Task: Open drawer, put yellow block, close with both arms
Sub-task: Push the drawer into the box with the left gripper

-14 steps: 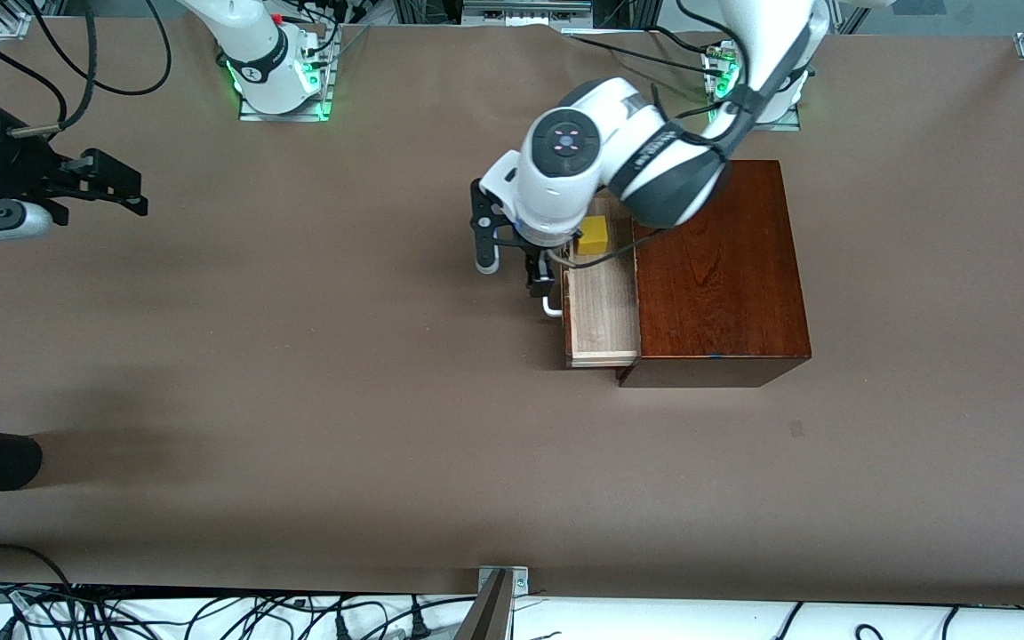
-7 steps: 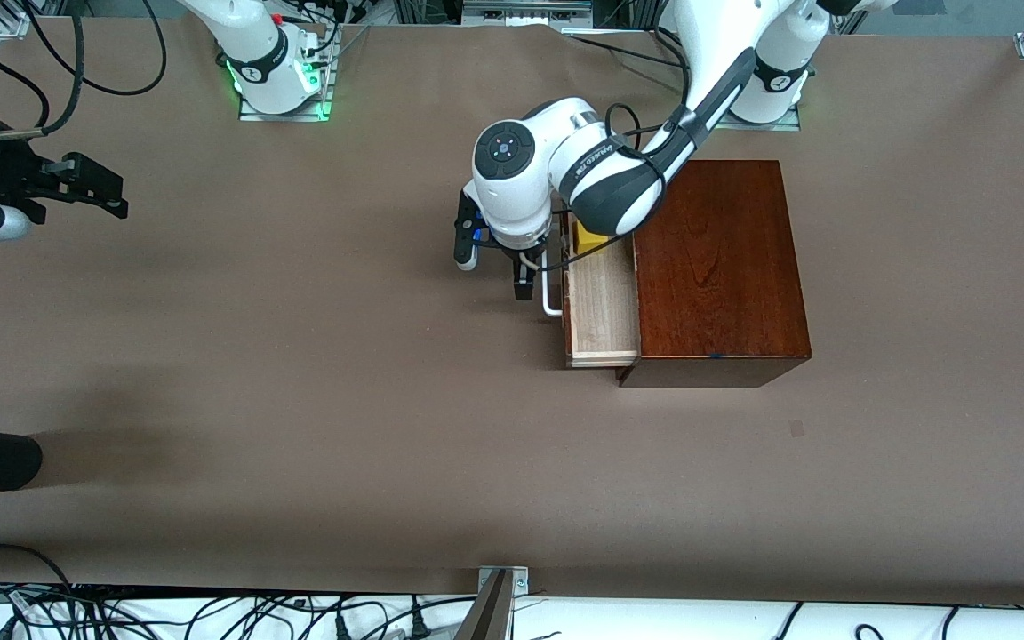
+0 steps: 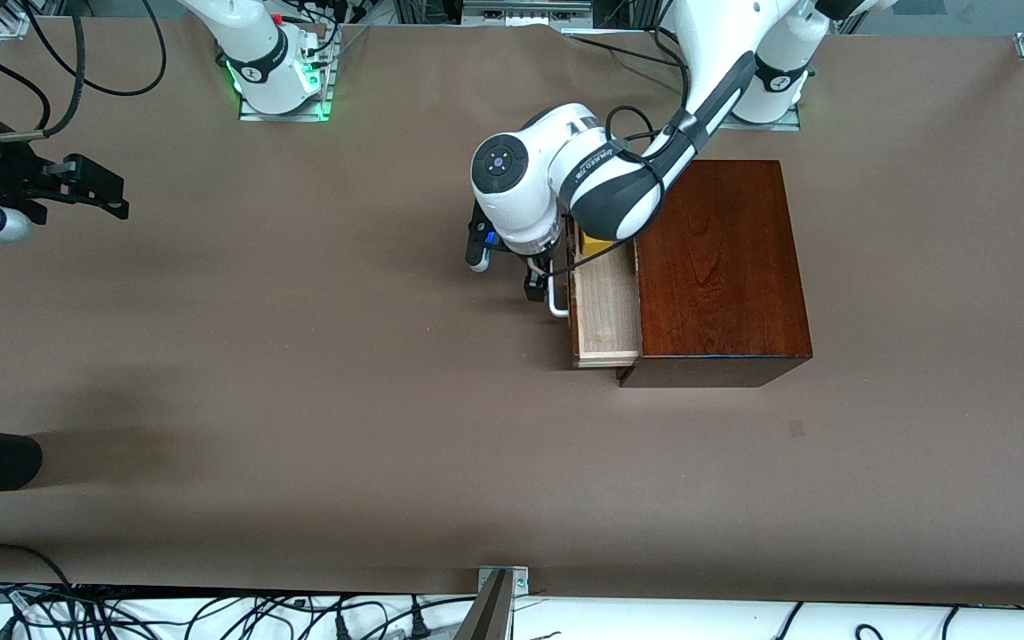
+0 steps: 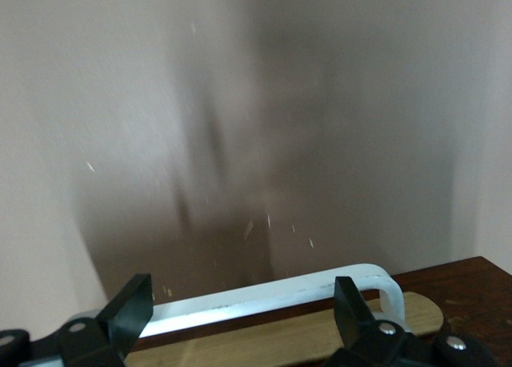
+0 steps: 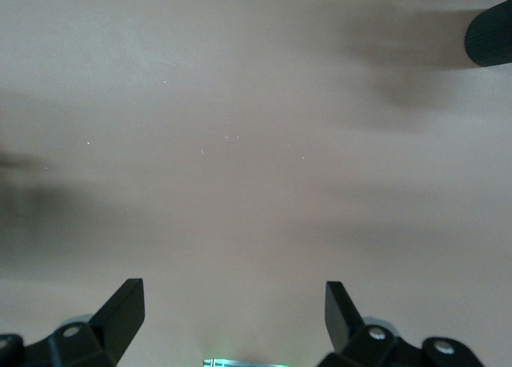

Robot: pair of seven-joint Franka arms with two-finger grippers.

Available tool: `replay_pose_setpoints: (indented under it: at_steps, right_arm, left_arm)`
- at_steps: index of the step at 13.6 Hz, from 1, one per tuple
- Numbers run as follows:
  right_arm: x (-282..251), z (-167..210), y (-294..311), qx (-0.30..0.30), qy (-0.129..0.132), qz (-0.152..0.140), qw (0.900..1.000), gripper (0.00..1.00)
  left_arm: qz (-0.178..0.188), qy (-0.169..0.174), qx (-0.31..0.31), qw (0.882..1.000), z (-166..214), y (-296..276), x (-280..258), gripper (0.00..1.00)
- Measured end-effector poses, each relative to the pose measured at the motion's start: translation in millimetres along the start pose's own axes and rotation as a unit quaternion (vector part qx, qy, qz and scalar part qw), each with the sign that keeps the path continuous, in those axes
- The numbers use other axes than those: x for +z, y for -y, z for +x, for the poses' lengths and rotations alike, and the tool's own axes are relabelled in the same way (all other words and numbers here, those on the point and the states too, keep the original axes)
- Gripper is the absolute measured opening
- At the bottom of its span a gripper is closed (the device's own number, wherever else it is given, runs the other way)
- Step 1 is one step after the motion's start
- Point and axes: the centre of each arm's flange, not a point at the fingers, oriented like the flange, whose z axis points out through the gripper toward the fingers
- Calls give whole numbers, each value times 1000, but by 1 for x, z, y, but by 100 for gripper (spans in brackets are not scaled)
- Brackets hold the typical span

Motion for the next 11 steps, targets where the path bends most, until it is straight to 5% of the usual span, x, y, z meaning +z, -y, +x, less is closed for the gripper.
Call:
replay_pose_setpoints:
  at_steps: [7,11]
  right_arm:
    - [0,0,2,1,0,3,1000,100]
    - [0,0,2,1,0,3,1000,100]
  left_arm:
    - [-43,84,-15,995,-35,4,14,100]
    - [-54,101,-24,993,-48,7,17,100]
